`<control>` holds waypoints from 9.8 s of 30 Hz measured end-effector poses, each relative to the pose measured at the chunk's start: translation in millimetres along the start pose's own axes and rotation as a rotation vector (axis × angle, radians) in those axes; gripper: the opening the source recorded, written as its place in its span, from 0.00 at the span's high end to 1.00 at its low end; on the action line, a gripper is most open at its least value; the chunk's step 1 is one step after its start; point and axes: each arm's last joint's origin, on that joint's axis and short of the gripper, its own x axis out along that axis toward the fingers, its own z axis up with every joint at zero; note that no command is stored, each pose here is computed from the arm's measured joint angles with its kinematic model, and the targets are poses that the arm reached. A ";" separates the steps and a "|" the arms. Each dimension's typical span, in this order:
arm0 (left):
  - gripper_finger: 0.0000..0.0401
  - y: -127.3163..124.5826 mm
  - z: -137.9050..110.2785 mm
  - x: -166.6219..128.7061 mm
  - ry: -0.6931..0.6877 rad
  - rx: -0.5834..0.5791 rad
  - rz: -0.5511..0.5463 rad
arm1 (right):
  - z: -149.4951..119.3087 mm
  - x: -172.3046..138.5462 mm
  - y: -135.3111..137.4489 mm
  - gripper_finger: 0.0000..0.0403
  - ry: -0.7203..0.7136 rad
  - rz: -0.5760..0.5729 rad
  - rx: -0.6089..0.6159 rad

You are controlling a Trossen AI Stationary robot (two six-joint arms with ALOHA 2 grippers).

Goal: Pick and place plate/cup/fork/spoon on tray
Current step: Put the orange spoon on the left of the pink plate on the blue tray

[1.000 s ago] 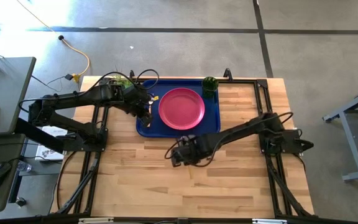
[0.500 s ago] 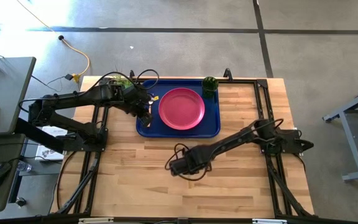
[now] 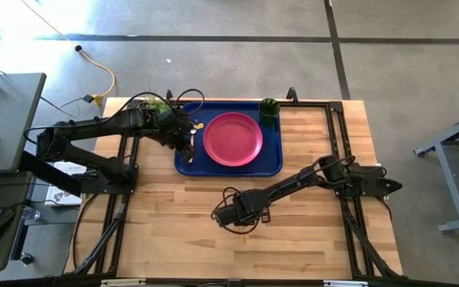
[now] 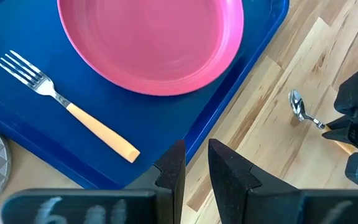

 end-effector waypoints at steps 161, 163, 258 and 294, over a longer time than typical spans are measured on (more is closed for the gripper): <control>0.91 -178.3 33.8 -9.8 -0.285 -0.602 -0.401 | 102.3 -315.8 -195.2 0.66 -0.679 -0.046 -0.934; 0.91 -182.4 33.1 2.7 -0.270 -0.614 -0.381 | 102.2 -315.6 -195.4 0.66 -0.674 -0.040 -0.916; 0.82 -235.6 -70.0 167.0 0.141 -0.633 0.015 | 99.3 -313.9 -195.0 0.66 -0.577 0.070 -0.730; 0.82 -233.3 -77.3 209.5 0.213 -0.675 0.027 | 99.4 -314.0 -195.0 0.66 -0.577 0.078 -0.705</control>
